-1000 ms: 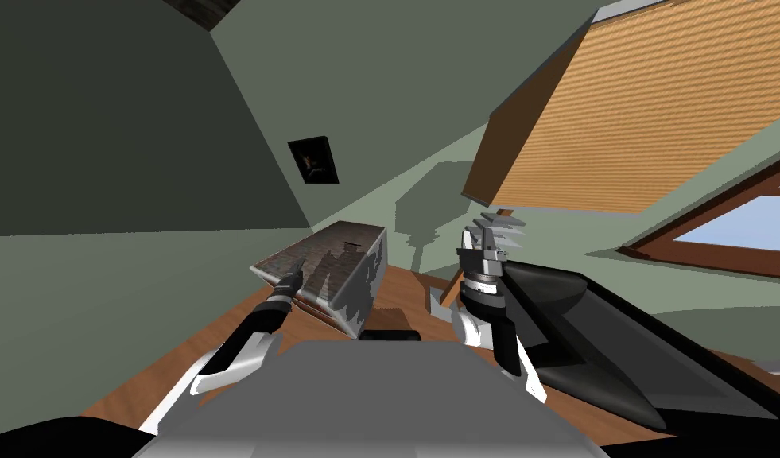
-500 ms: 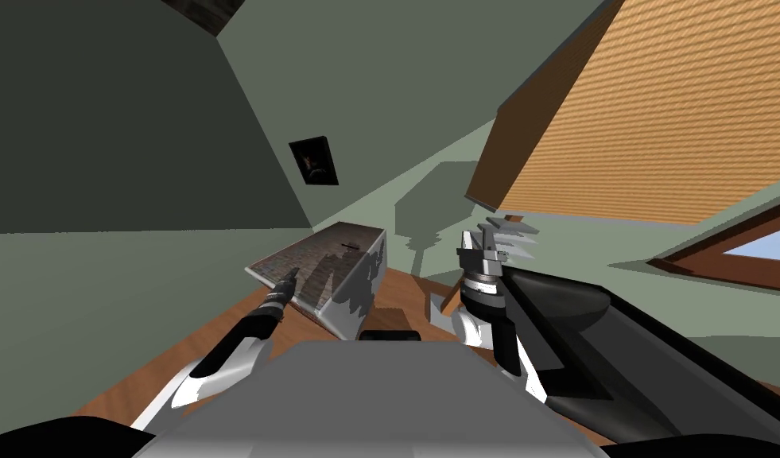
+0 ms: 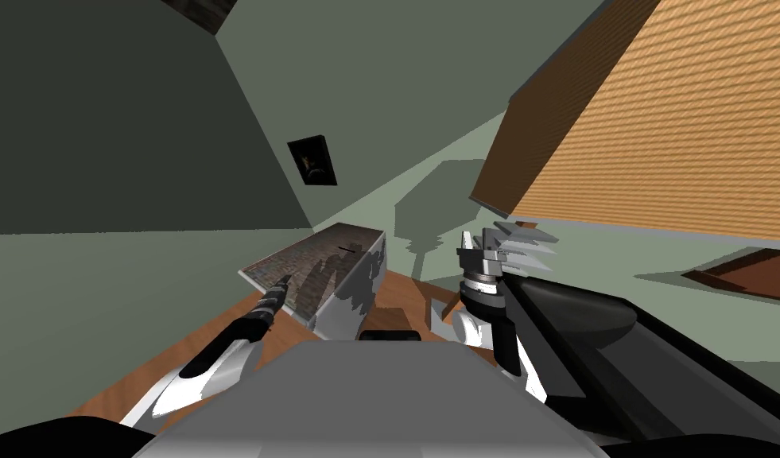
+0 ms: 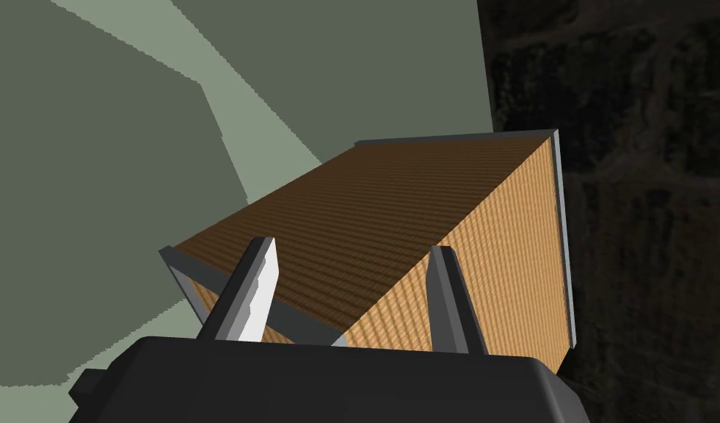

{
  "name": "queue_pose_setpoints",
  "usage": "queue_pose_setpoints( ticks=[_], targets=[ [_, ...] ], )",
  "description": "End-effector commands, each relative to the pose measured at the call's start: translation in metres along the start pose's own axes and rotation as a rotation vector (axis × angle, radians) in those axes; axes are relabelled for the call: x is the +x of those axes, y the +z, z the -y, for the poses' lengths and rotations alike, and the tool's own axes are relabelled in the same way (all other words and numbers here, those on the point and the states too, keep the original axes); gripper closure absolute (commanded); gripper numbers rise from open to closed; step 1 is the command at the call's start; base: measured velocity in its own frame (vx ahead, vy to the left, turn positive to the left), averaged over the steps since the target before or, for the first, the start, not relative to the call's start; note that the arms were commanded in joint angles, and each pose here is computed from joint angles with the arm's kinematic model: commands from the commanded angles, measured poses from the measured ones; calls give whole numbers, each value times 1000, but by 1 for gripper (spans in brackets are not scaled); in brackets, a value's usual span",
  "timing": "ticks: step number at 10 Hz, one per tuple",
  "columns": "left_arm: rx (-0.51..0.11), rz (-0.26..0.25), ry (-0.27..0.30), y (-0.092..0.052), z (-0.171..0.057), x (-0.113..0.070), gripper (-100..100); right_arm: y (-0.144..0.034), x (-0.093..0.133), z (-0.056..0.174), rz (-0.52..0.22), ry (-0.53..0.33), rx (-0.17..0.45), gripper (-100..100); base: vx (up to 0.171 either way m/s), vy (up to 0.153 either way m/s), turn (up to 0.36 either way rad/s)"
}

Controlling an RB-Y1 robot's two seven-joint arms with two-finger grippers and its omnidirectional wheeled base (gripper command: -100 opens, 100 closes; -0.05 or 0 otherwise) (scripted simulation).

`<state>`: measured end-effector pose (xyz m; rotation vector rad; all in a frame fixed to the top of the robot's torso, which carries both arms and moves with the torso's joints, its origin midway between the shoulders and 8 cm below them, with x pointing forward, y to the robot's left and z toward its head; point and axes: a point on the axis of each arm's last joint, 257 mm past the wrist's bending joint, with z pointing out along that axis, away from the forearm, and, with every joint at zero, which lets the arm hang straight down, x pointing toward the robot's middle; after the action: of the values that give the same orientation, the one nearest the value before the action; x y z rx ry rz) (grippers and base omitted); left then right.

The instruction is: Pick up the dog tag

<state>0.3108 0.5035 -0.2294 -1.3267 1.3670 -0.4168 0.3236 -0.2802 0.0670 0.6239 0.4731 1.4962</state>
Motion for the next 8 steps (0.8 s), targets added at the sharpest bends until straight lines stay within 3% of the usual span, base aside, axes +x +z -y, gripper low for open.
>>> queue_pose_setpoints(
  ticks=[1,3,4,8],
  targets=[
    [-41,5,2,0,-13,-5,-100,0,0,0,0,0,0,0,103,-50,26],
    [-134,30,1,-2,-45,-22,-100,0,0,0,0,0,0,0,130,-30,47],
    [-139,29,1,-2,-46,-22,-100,0,0,0,0,0,0,0,109,-34,18],
    [-322,74,-21,-13,-109,-53,-100,0,0,0,0,0,0,0,136,-37,44]
  ],
)
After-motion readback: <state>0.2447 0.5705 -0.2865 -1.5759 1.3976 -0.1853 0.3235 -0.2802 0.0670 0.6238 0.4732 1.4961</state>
